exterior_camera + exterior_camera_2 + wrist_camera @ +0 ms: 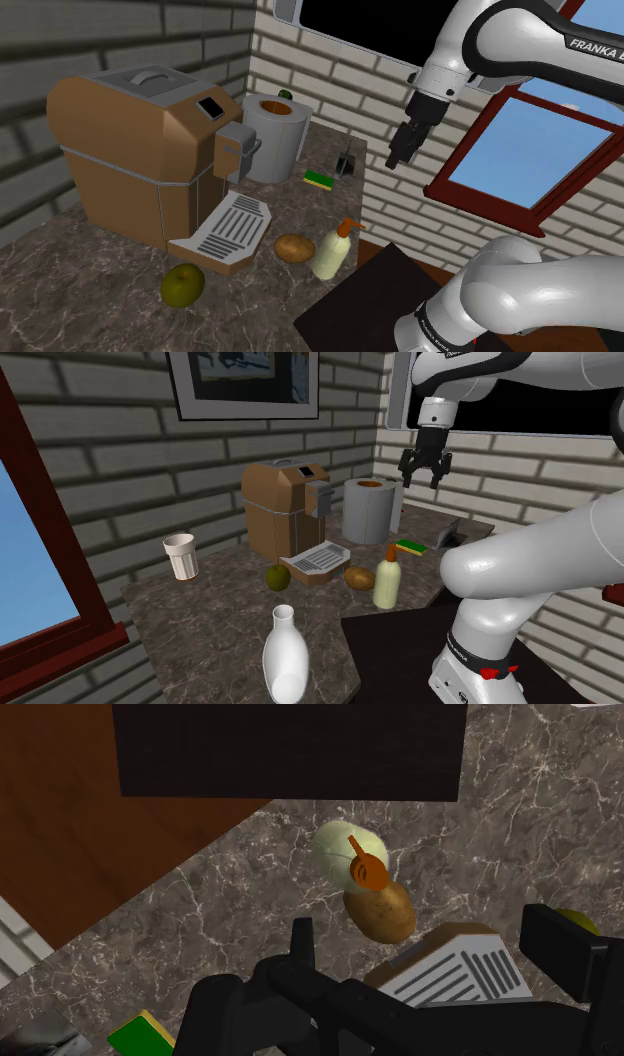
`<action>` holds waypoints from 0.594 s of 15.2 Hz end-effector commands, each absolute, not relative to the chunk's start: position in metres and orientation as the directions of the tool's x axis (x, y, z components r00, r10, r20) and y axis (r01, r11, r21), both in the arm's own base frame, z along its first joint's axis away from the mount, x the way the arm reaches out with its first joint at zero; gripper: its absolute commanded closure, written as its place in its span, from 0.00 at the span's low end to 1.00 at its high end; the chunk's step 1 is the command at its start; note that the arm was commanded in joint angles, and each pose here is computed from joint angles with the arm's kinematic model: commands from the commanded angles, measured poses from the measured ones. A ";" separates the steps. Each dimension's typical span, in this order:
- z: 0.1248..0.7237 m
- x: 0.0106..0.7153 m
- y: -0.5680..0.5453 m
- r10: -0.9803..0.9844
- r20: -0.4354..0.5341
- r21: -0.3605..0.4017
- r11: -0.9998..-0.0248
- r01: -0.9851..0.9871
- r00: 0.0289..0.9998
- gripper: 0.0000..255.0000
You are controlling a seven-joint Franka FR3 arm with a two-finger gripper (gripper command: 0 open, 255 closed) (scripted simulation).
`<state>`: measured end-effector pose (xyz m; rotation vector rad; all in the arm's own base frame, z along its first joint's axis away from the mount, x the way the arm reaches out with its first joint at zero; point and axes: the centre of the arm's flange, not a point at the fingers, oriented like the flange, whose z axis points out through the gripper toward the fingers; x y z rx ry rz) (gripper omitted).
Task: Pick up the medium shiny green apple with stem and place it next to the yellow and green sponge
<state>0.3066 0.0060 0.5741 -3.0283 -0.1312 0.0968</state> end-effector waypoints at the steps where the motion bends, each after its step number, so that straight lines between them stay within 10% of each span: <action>1: 0.574 0.307 0.006 0.090 -0.059 -0.111 -0.990 0.083 0.994 0.00; 9: 0.519 0.344 0.088 0.084 -0.069 -0.113 -0.991 0.076 0.994 0.00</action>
